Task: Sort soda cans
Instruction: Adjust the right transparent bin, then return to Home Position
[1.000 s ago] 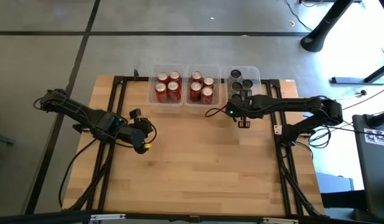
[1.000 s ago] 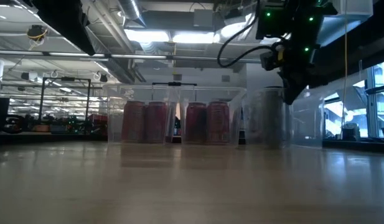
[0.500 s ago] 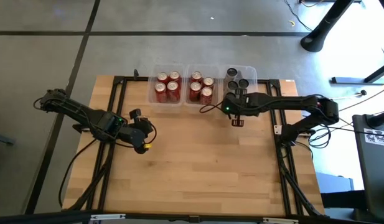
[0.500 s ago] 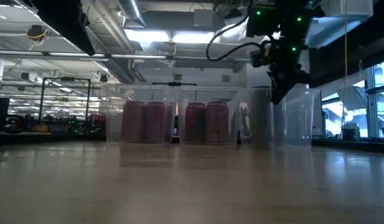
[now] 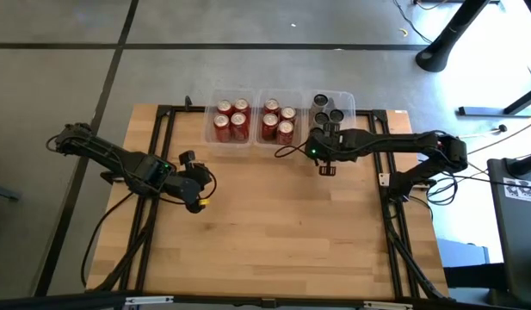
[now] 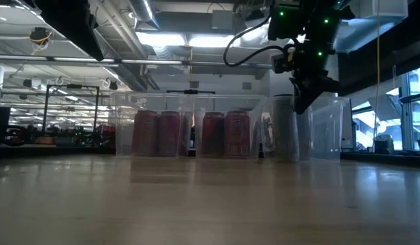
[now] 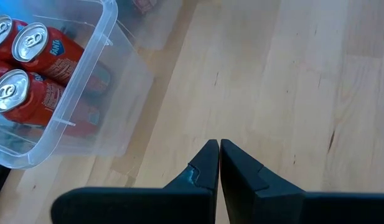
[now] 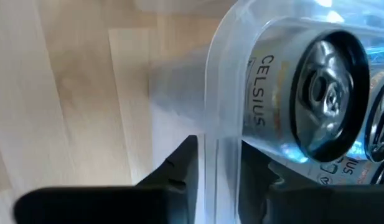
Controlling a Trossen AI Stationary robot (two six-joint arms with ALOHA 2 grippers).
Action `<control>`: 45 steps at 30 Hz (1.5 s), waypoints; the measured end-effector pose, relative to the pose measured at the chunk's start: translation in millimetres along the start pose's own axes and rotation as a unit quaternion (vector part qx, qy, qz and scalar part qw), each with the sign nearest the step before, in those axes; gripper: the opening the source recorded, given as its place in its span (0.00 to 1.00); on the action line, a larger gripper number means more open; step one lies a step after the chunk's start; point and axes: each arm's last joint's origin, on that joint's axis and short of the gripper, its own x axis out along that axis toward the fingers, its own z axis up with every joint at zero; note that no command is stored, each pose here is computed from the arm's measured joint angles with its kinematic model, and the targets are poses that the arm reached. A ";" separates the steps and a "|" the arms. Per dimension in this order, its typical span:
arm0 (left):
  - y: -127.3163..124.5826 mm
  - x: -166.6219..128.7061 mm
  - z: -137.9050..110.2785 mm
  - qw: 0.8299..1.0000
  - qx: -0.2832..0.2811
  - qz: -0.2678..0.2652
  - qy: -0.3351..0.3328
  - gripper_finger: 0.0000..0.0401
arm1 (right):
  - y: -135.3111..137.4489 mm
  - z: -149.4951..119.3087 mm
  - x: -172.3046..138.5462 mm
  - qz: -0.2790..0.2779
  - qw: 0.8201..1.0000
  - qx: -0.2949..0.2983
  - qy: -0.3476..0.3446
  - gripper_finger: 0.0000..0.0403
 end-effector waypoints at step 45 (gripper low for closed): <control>51.8 2.4 -55.2 0.878 -0.060 -0.202 -0.430 0.00 | 4.6 -86.2 -84.8 0.260 0.778 0.158 -0.550 0.02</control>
